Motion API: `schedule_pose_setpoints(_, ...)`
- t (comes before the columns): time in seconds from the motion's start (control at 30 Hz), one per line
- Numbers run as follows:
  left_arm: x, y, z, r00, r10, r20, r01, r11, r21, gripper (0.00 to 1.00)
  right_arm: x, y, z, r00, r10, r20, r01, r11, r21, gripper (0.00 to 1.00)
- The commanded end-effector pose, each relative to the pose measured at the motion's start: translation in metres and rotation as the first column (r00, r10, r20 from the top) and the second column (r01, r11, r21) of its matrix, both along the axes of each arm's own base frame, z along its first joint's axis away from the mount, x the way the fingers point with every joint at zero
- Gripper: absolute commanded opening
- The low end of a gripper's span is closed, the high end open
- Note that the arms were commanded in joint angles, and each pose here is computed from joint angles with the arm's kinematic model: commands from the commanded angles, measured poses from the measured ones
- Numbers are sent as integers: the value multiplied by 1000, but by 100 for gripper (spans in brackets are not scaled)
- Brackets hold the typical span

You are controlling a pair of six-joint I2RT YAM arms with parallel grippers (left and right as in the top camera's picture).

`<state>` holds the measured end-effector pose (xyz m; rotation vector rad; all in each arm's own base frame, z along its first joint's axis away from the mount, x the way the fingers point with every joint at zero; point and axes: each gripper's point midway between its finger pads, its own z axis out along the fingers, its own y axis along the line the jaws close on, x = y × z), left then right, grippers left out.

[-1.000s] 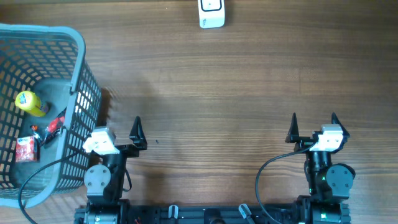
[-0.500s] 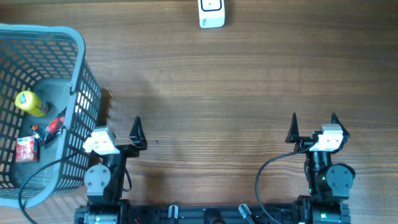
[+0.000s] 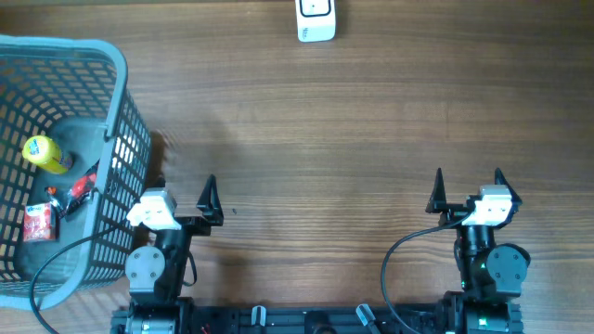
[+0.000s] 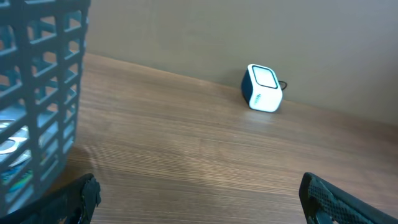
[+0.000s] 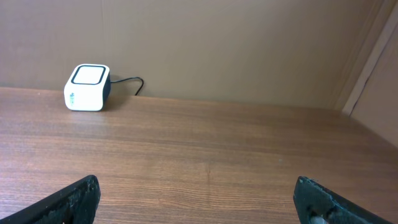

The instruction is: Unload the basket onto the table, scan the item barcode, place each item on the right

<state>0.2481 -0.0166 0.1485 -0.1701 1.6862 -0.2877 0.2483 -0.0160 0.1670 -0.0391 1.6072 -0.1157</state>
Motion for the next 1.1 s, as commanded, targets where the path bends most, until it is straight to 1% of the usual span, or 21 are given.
schedule_pose_setpoints(0.0, 0, -7, 0, 999, -39, -2, 39, 998, -44, 100, 0, 2, -1, 1000, 10, -2, -10, 1000, 16, 100)
schedule_pose_setpoints(0.13, -2, -19, 16, 993, -107, 50, 109, 993, -47, 100, 0, 2, -1, 1000, 10, -2, -10, 1000, 16, 100)
schedule_pose_setpoints(0.33, -10, -19, 83, 976, -110, 185, 118, 992, -33, 100, 0, 2, -1, 1000, 10, -2, -10, 1000, 16, 100)
schedule_pose_setpoints(0.47, -13, -19, 112, 970, -106, 218, 122, 990, -63, 100, 0, 2, -1, 1000, 10, -2, -10, 1000, 16, 100)
schedule_pose_setpoints(0.53, -10, -16, 117, 979, -84, 185, 106, 988, -113, 100, 0, 2, -1, 1000, 10, -2, -10, 1000, 16, 100)
schedule_pose_setpoints(0.6, -5, -14, 116, 991, -67, 112, 85, 983, -161, 100, 0, 2, -1, 1000, 10, -2, -10, 1000, 16, 100)
schedule_pose_setpoints(0.7, 7, -15, 123, 997, -69, 15, 71, 980, -188, 100, 0, 2, -1, 1000, 10, -2, -10, 1000, 15, 100)
schedule_pose_setpoints(0.8, 20, -20, 141, 994, -97, -41, 87, 977, -194, 100, 0, 2, -1, 1000, 10, -2, -10, 1000, 16, 100)
schedule_pose_setpoints(0.9, 31, -39, 172, 977, -210, -43, 197, 957, -212, 100, 0, 2, -1, 1000, 10, -2, -10, 1000, 16, 100)
schedule_pose_setpoints(0.97, 29, -57, 175, 945, -318, -70, 295, 926, -236, 100, 0, 2, -1, 1000, 10, -2, -10, 1000, 15, 100)
schedule_pose_setpoints(1.03, 36, -58, 177, 946, -320, -58, 297, 923, -246, 100, 0, 2, -1, 1000, 10, -2, -10, 1000, 16, 100)
schedule_pose_setpoints(1.07, 40, -58, 179, 947, -317, -53, 291, 916, -277, 100, 0, 2, -1, 1000, 10, -2, -10, 1000, 16, 100)
